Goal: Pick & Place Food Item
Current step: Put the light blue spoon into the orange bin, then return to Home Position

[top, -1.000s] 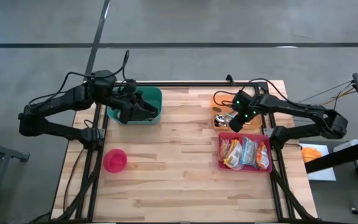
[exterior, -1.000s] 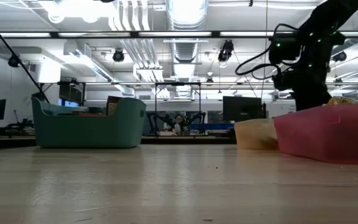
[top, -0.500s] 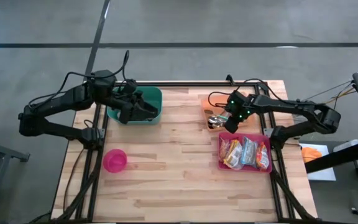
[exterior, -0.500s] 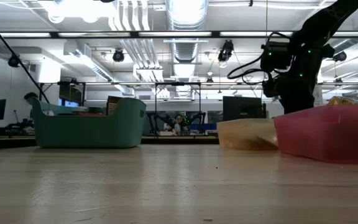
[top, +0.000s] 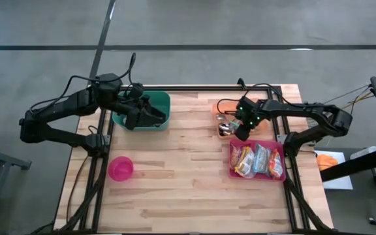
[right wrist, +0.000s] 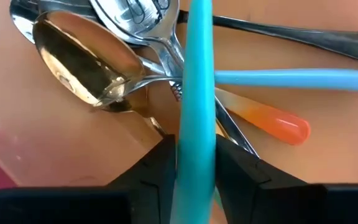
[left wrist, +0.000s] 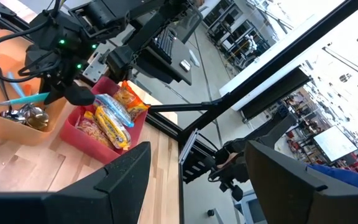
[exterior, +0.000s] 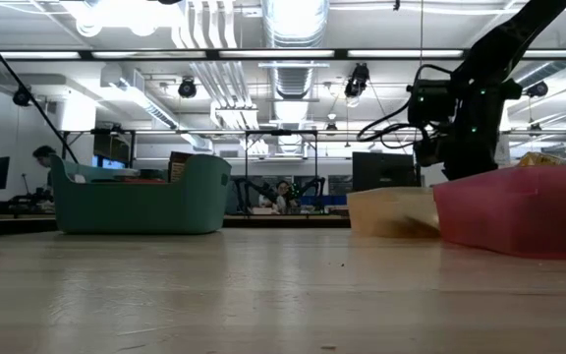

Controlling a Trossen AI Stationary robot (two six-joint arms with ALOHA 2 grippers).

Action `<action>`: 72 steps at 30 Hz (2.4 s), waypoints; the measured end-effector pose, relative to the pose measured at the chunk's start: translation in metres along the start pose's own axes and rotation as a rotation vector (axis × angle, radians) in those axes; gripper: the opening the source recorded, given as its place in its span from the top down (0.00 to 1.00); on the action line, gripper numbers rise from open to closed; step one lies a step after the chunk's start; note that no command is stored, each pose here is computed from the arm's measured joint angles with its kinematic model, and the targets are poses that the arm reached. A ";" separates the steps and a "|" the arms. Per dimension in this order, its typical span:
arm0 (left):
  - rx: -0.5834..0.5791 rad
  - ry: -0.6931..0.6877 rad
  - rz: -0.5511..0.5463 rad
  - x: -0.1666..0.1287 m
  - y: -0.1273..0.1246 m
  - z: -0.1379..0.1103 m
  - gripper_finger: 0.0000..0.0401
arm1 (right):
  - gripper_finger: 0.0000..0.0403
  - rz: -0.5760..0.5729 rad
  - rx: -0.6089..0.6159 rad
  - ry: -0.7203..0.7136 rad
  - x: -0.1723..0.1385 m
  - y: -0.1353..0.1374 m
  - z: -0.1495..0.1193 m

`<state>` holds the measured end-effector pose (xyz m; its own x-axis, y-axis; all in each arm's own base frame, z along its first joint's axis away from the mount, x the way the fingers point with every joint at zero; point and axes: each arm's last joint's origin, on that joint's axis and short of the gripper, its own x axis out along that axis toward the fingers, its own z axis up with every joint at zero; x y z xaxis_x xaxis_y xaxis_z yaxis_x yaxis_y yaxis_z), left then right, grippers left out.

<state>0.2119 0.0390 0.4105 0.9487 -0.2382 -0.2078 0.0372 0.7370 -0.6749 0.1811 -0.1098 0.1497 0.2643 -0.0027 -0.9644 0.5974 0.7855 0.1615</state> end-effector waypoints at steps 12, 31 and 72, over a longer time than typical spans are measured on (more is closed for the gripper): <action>-0.001 0.001 0.001 0.000 0.000 0.000 0.35 | 0.73 -0.009 0.006 0.005 -0.004 0.001 0.000; 0.000 0.001 0.000 0.000 0.000 0.000 0.35 | 0.72 -0.370 0.031 -0.056 -0.021 -0.006 0.013; 0.166 0.015 0.036 -0.021 -0.010 -0.010 0.35 | 0.43 0.082 0.135 -0.482 -0.137 0.051 0.006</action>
<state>0.1882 0.0304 0.4142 0.9458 -0.2178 -0.2409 0.0555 0.8394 -0.5407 0.1802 -0.0730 0.2913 0.6150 -0.2547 -0.7463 0.6440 0.7084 0.2889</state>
